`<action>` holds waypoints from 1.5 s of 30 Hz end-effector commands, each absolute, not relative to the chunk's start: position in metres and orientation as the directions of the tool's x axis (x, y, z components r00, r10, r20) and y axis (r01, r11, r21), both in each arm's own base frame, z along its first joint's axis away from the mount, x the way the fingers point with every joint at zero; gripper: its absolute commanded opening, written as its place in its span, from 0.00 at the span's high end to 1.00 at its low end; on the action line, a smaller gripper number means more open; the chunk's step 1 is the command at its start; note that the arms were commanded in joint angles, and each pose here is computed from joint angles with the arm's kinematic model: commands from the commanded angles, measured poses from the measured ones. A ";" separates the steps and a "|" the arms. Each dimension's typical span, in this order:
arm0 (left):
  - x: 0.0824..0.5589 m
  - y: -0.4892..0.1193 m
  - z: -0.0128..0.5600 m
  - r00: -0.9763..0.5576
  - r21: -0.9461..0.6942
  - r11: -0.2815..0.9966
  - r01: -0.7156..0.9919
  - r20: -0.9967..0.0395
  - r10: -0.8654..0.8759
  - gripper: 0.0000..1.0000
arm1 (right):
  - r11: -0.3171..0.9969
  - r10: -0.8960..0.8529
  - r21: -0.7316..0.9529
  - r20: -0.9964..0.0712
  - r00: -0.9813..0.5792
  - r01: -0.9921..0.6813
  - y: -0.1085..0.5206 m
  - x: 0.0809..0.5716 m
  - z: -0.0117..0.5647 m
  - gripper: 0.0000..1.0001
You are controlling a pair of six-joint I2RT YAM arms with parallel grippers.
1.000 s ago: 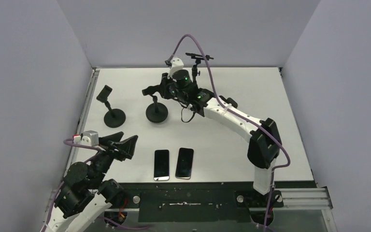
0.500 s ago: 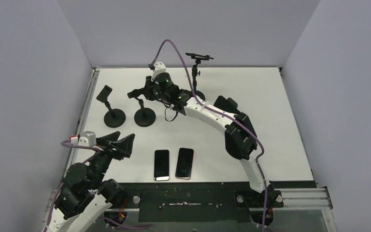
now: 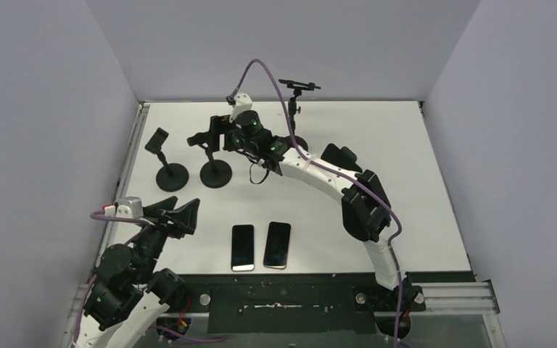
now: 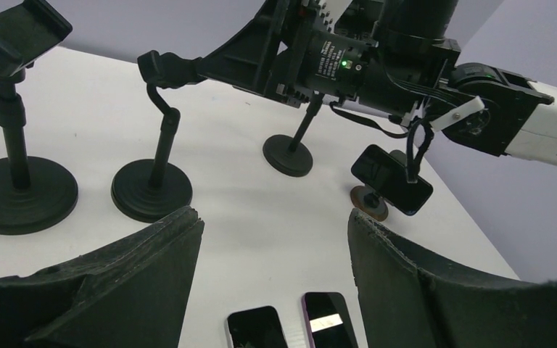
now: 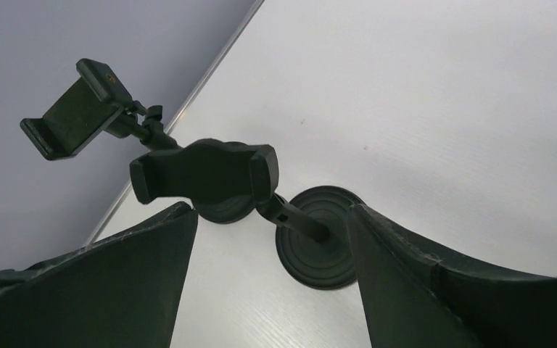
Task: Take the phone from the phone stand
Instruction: Move the phone stand to the center of the board, then adjust the phone at the center of the board.
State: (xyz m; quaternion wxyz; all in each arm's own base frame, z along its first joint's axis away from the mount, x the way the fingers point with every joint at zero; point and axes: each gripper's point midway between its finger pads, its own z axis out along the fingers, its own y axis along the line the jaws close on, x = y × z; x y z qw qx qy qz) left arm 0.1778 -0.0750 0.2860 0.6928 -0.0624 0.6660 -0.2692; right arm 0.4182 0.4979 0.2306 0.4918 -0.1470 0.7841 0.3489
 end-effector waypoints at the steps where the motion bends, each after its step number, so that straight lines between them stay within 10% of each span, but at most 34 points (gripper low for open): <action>1: 0.179 -0.079 0.294 -0.015 -0.437 0.842 0.317 -0.890 -0.456 0.29 | 0.689 0.213 0.398 -0.910 -0.356 -0.606 0.468 0.401 0.319 0.21; 11: 0.189 -0.112 0.271 -0.202 -0.471 0.816 0.336 -0.882 -0.426 0.30 | 0.762 0.172 0.389 -0.892 -0.418 -0.518 0.346 0.316 0.291 0.21; 18: 0.185 -0.170 0.186 -0.651 -0.685 0.718 0.127 -0.603 -0.460 0.37 | 0.754 0.257 0.549 -0.753 -0.606 -0.362 0.285 0.233 0.197 0.25; 45: 0.145 -0.174 0.032 -0.833 -0.601 0.782 -0.166 -0.339 -0.437 0.37 | 0.801 0.212 0.575 -0.533 -0.819 -0.167 0.287 0.182 0.052 0.37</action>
